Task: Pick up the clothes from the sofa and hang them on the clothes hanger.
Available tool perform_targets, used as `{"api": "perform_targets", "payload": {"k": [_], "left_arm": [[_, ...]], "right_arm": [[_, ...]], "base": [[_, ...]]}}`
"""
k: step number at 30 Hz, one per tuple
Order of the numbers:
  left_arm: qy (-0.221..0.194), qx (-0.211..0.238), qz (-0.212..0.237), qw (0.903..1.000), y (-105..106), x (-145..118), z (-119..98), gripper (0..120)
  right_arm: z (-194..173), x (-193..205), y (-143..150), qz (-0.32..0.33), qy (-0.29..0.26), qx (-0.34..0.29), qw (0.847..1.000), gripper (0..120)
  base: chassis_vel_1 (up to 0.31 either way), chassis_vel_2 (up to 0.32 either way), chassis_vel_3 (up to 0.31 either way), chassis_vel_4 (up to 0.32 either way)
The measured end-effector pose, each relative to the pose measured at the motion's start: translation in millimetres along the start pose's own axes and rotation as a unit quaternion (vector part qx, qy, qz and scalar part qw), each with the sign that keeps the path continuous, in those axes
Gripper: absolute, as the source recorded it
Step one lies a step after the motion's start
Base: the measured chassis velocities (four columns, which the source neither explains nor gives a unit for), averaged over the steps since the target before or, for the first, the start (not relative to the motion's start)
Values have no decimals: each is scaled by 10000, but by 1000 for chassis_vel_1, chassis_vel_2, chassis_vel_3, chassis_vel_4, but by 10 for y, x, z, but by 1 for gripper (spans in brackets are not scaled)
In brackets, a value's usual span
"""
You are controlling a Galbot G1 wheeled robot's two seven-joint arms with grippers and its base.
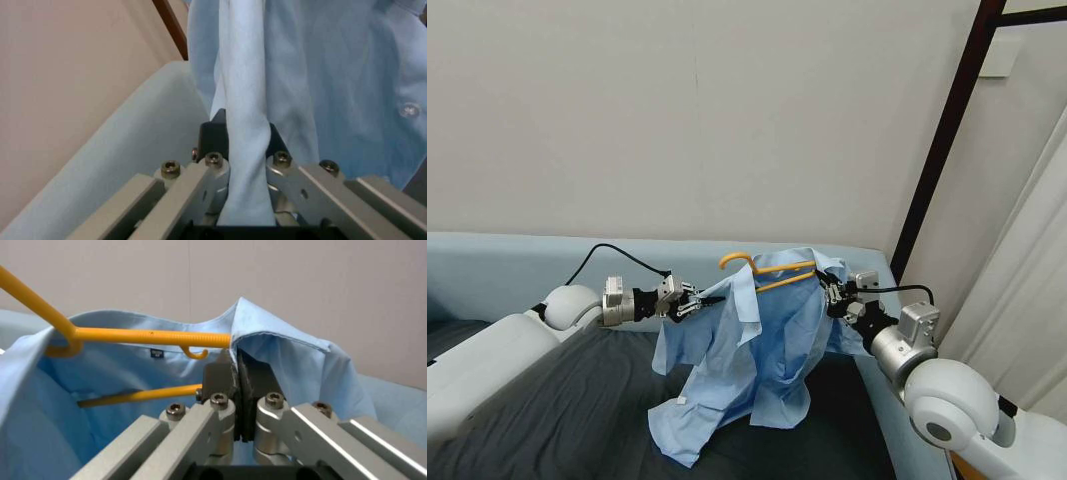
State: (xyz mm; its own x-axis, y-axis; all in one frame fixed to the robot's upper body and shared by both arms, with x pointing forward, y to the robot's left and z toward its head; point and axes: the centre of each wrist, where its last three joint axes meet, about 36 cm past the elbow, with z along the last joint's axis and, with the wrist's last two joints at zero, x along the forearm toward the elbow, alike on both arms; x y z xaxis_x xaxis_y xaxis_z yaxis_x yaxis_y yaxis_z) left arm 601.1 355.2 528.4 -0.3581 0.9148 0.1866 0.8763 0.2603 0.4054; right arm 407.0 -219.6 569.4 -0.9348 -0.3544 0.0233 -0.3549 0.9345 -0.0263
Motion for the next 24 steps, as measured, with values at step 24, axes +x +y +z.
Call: {"api": "perform_targets", "payload": {"k": [24], "left_arm": [[47,312,1080,9937,351,-420,-247,3]], "right_arm": [[-31,309,165,-814,-727,1281,9857,0]], "base": [[0,0,0,0]]}}
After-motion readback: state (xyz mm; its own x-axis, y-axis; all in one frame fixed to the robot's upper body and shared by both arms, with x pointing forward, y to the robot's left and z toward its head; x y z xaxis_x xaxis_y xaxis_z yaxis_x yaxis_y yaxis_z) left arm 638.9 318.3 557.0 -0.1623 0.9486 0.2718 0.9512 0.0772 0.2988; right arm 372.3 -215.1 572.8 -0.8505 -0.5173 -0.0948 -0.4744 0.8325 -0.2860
